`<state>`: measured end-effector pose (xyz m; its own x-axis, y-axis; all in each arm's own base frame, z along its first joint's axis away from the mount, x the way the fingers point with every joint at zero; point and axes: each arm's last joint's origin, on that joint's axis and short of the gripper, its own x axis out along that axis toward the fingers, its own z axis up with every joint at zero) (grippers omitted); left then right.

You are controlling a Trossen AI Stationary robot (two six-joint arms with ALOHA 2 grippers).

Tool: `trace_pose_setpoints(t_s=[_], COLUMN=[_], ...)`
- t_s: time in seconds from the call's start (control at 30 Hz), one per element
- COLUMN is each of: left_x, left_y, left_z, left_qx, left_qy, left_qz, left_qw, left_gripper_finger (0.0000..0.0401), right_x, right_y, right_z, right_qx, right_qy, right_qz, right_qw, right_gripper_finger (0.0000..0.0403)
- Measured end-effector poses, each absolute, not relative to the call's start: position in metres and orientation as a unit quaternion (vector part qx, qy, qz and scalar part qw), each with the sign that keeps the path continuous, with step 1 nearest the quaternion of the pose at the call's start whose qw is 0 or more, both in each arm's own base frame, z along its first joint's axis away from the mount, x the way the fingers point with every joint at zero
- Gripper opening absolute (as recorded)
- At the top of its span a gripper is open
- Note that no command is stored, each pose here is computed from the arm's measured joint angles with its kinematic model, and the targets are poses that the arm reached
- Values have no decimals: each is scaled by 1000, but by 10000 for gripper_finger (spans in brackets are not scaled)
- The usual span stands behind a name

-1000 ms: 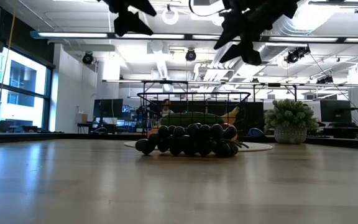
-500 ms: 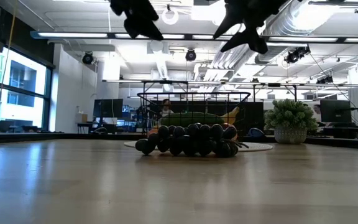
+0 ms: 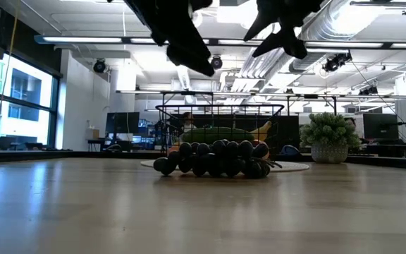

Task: Build produce basket
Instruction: Put the grapes into mesh basket

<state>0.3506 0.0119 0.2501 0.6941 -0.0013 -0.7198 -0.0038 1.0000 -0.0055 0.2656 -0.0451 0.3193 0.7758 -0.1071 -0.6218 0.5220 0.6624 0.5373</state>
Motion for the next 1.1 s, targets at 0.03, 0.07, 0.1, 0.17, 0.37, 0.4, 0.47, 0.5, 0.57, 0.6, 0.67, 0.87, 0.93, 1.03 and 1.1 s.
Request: trace_pose_setpoints(t_s=[0.03, 0.07, 0.1, 0.17, 0.37, 0.4, 0.47, 0.5, 0.57, 0.6, 0.67, 0.87, 0.93, 1.03, 1.1], left_x=[354, 357, 359, 364, 376, 378, 382, 384, 388, 390, 393, 398, 400, 400, 401], left_y=[12, 12, 12, 11, 6, 5, 3, 1, -1, -2, -3, -3, -3, -3, -4], left_z=[247, 245, 241, 235, 219, 215, 207, 203, 193, 188, 180, 152, 144, 132, 125], left_qx=[-3, -5, -5, -5, -3, -2, -1, -1, 0, 1, 1, 11, 9, 4, -1], left_qy=[388, 386, 386, 384, 383, 385, 388, 390, 395, 399, 404, 434, 441, 456, 464], left_qz=[1, 1, 1, 0, -7, -8, -10, -12, -14, -15, -17, 3, -1, -11, -9], left_qw=[922, 923, 923, 923, 924, 923, 922, 921, 919, 917, 914, 901, 897, 890, 886], left_gripper_finger=[287, 287, 287, 287, 287, 287, 287, 287, 287, 287, 287, 287, 287, 287, 287], right_x=[265, 265, 264, 263, 260, 260, 259, 259, 259, 259, 259, 259, 258, 258, 258], right_y=[-44, -44, -43, -41, -38, -39, -39, -39, -39, -39, -39, -40, -40, -40, -40], right_z=[319, 318, 317, 316, 312, 312, 311, 311, 311, 311, 311, 310, 310, 310, 310], right_qx=[368, 368, 365, 360, 354, 356, 357, 355, 353, 353, 353, 351, 349, 348, 348], right_qy=[286, 290, 294, 299, 319, 321, 322, 322, 322, 321, 322, 321, 319, 317, 317], right_qz=[-182, -184, -187, -196, -215, -219, -227, -230, -234, -234, -234, -238, -244, -249, -249], right_qw=[866, 864, 863, 862, 852, 850, 847, 847, 847, 847, 847, 847, 847, 847, 847], right_gripper_finger=[162, 162, 162, 162, 162, 162, 162, 162, 162, 162, 162, 162, 162, 162, 162])
